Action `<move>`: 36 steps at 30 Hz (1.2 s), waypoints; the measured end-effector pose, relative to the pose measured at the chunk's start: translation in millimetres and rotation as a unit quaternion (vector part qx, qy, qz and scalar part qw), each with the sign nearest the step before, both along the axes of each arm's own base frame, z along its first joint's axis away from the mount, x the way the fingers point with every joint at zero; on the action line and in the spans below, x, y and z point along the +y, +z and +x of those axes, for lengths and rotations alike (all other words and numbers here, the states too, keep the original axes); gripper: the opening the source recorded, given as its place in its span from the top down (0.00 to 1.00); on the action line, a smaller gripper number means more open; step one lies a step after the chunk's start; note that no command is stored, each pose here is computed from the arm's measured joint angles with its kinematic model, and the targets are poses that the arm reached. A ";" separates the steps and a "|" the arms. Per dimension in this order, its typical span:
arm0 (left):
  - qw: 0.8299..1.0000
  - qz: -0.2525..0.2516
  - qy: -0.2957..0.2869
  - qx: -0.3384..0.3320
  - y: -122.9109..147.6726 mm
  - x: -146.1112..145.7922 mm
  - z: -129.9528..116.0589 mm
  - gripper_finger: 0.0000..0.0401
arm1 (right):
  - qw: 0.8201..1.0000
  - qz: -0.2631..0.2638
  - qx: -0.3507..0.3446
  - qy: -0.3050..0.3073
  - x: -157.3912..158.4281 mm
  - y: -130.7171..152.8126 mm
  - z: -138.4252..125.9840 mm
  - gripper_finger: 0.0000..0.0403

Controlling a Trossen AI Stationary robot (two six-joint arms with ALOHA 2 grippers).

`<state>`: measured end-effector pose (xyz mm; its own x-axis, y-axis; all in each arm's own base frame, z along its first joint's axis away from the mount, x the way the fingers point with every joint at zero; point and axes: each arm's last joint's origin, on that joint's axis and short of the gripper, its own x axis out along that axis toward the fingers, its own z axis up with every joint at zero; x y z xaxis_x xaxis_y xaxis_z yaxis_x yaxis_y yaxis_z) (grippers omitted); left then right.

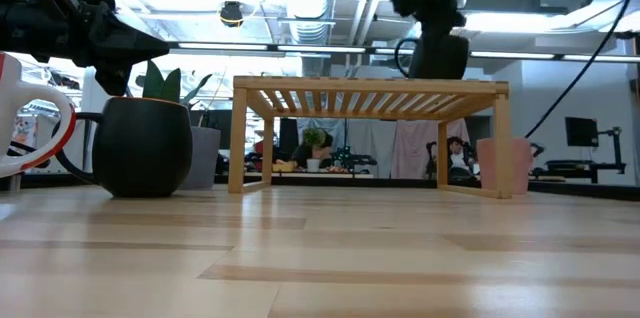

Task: Place coffee mugs
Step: Put the black mug on the shelf

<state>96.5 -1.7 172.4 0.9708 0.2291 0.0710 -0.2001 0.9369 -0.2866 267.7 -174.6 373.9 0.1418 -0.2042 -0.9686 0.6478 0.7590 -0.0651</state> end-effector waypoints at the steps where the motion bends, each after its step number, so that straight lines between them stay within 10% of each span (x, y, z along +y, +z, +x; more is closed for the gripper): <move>1: 1.000 0.000 0.000 0.000 0.2 0.0 0.0 1.00 | 1.000 0.004 0.007 0.002 -1.6 -3.9 2.6 0.90; 36: 1.000 0.000 0.000 0.000 0.0 0.0 0.0 1.00 | 0.999 -0.024 0.023 0.015 -6.5 -9.4 9.4 0.53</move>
